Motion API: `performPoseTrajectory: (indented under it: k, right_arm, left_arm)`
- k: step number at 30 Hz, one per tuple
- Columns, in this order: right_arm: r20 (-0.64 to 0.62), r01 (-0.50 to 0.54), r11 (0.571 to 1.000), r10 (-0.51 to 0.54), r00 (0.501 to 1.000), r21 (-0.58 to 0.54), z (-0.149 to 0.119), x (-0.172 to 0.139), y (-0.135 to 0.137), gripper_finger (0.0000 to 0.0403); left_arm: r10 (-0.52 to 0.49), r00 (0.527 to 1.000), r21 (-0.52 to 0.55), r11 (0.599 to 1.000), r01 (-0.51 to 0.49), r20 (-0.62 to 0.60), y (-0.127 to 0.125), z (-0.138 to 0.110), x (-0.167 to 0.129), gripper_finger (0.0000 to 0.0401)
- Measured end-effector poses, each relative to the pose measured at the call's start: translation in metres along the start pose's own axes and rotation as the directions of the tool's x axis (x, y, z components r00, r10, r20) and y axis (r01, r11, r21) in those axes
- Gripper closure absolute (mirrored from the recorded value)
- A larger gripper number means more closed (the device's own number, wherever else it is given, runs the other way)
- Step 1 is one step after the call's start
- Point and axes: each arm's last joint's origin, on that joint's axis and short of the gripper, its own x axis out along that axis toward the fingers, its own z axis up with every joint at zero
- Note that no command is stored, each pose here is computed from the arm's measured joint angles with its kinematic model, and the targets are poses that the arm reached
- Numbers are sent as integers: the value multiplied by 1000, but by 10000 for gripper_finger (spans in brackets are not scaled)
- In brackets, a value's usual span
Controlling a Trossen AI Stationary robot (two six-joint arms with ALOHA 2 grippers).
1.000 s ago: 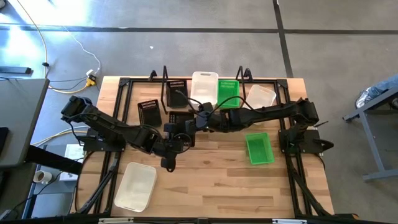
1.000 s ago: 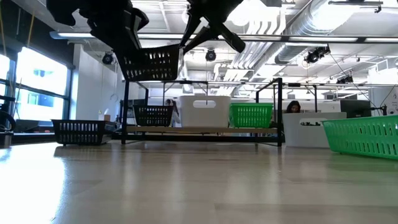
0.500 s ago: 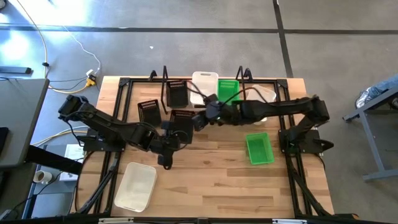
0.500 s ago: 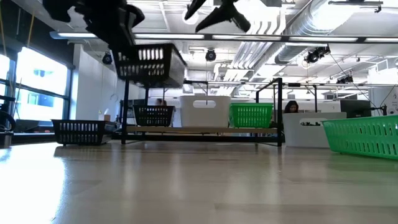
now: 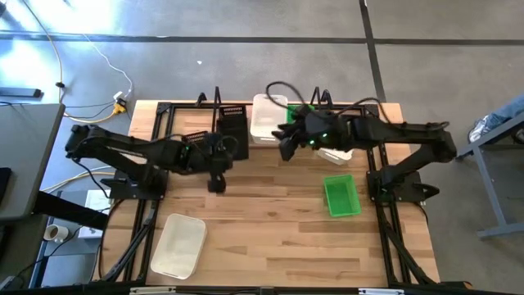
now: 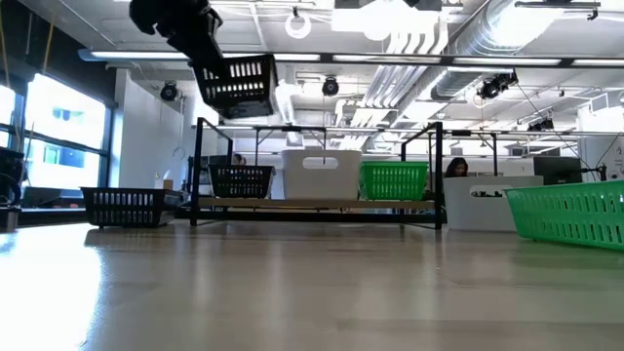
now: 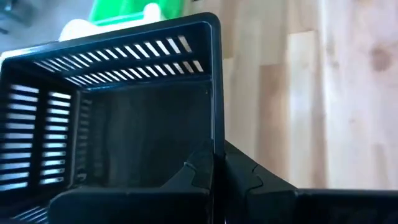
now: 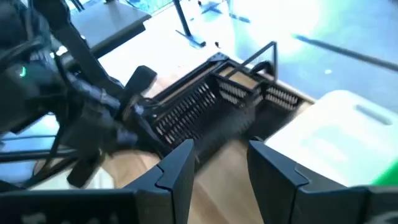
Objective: Stack baskets on shelf by color
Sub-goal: Stack the bottom black basket on top of the other black basket on the shelf
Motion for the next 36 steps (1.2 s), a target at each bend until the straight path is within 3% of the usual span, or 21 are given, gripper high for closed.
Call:
performPoseTrajectory:
  k: [7,15,22,36]
  right_arm:
    - [59,37,998,-33,998,-56,18,-28,-23,269]
    - [92,89,992,-80,993,-91,29,-46,-44,269]
    - [95,107,985,-94,991,-132,34,-47,-55,269]
    - [72,107,976,-95,993,-189,41,-43,-72,269]
  left_arm:
    - [47,999,-19,999,-47,-14,33,-3,8,401]
    - [12,998,-16,1000,-13,-62,64,-10,26,401]
    - [-33,999,-26,999,33,-16,85,-13,34,401]
    - [-75,990,-32,997,71,-117,94,-21,68,401]
